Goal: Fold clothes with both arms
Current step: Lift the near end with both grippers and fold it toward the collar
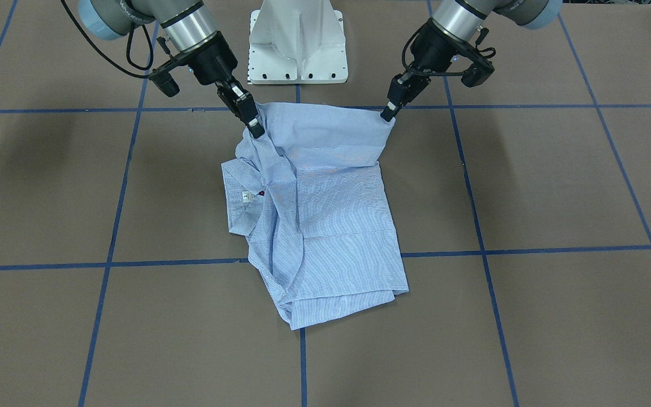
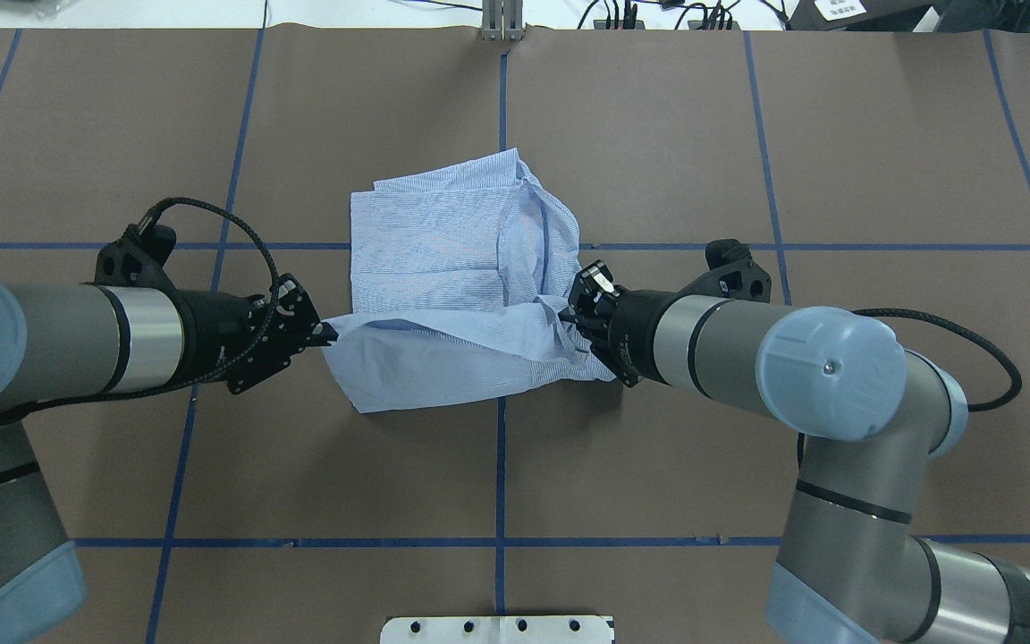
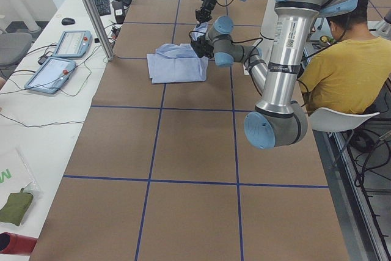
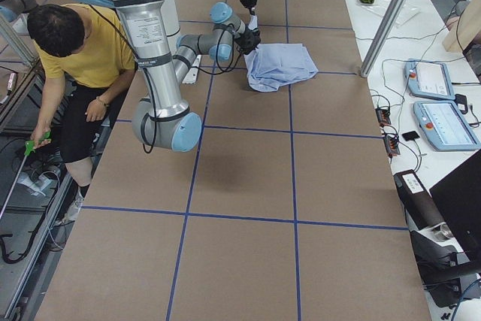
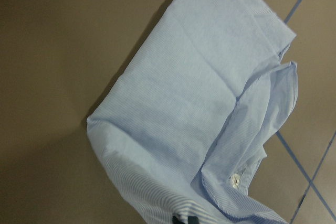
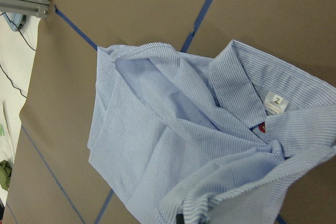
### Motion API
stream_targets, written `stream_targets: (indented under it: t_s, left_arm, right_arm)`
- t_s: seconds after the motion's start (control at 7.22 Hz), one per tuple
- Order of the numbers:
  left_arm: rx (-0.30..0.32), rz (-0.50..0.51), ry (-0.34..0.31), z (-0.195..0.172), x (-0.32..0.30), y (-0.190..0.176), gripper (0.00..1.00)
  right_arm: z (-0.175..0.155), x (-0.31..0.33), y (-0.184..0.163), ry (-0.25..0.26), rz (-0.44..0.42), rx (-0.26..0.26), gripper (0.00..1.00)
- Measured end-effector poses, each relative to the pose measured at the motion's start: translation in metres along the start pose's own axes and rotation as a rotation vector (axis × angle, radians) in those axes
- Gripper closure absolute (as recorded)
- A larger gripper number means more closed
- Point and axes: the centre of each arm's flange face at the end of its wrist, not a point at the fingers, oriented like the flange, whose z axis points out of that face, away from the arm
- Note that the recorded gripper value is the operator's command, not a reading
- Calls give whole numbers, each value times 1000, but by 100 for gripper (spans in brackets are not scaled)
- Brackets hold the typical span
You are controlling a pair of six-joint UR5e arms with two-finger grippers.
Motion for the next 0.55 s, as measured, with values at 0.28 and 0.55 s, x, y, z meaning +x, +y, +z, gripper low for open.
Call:
stream_targets:
  t_s: [0.28, 0.55]
  left_arm:
    - [44, -6, 18, 19, 38, -38, 100]
    - [106, 29, 0, 46, 58, -82, 100]
  right_arm:
    - [42, -36, -27, 18, 51, 54, 100]
    - [80, -72, -53, 54, 80, 92, 100]
